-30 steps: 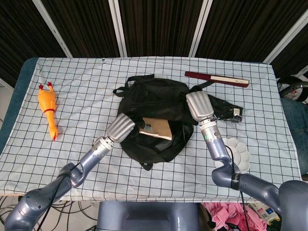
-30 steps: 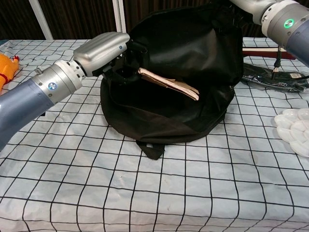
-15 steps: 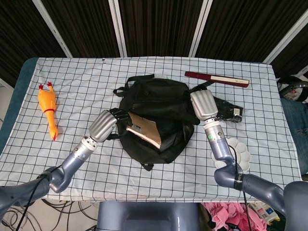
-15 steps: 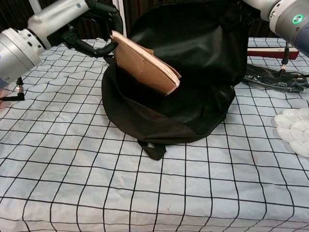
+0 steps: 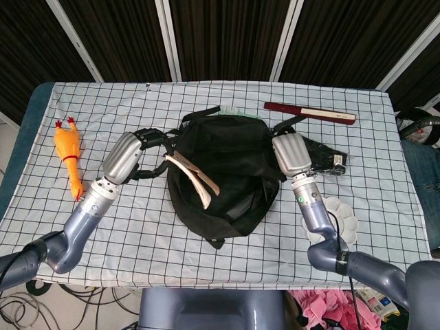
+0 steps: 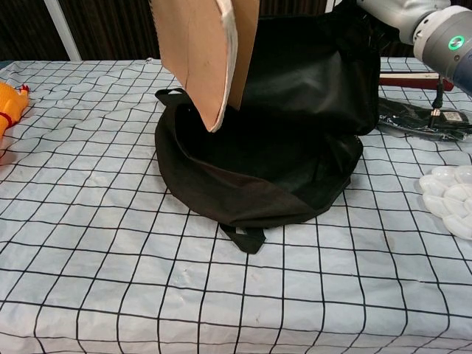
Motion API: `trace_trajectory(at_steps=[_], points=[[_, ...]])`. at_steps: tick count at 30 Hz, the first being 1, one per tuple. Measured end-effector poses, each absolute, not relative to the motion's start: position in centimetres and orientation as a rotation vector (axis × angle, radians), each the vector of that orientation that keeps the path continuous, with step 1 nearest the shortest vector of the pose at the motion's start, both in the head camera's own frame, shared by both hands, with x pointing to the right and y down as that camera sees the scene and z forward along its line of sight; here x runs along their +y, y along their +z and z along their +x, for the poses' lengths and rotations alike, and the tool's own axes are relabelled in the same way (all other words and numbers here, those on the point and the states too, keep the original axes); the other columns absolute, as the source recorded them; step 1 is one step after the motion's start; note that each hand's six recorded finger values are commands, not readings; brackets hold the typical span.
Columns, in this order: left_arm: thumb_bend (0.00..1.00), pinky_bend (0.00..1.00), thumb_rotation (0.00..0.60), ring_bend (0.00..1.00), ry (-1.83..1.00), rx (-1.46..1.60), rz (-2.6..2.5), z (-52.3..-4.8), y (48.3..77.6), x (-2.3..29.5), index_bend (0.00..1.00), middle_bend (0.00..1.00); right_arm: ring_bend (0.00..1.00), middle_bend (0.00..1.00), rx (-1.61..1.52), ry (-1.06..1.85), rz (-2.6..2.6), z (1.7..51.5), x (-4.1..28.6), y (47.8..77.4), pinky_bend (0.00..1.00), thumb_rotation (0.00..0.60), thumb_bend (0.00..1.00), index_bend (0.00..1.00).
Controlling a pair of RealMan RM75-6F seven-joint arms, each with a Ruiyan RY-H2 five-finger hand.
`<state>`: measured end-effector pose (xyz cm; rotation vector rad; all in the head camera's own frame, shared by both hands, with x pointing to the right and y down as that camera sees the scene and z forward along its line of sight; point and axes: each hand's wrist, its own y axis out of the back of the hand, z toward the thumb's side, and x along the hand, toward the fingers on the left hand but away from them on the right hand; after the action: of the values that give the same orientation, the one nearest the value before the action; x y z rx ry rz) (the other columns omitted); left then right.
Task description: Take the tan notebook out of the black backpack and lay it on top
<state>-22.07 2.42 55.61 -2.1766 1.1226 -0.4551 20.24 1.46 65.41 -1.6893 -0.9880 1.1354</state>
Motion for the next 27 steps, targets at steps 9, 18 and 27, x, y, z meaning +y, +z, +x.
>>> trace_trajectory(at_steps=[9, 18, 27], points=[[0.49, 0.46, 0.6, 0.38, -0.426, 1.257, -2.236, -22.0, 53.0, 0.1, 0.61, 0.59, 0.48, 0.6, -0.964, 1.117, -1.709, 19.8, 2.6, 65.3, 0.28, 0.6, 0.52, 0.68], [0.49, 0.46, 0.6, 0.38, -0.561, 1.306, -1.99, -26.0, 50.7, -4.2, 0.61, 0.59, 0.48, 0.6, -0.836, 1.09, -1.749, 18.4, 6.0, 65.3, 0.28, 0.6, 0.52, 0.68], [0.49, 0.46, 0.6, 0.38, -0.59, 1.278, -1.96, -25.9, 51.5, -4.4, 0.61, 0.59, 0.48, 0.58, -0.737, 1.118, -1.824, 17.8, 9.7, 65.9, 0.28, 0.6, 0.5, 0.68]])
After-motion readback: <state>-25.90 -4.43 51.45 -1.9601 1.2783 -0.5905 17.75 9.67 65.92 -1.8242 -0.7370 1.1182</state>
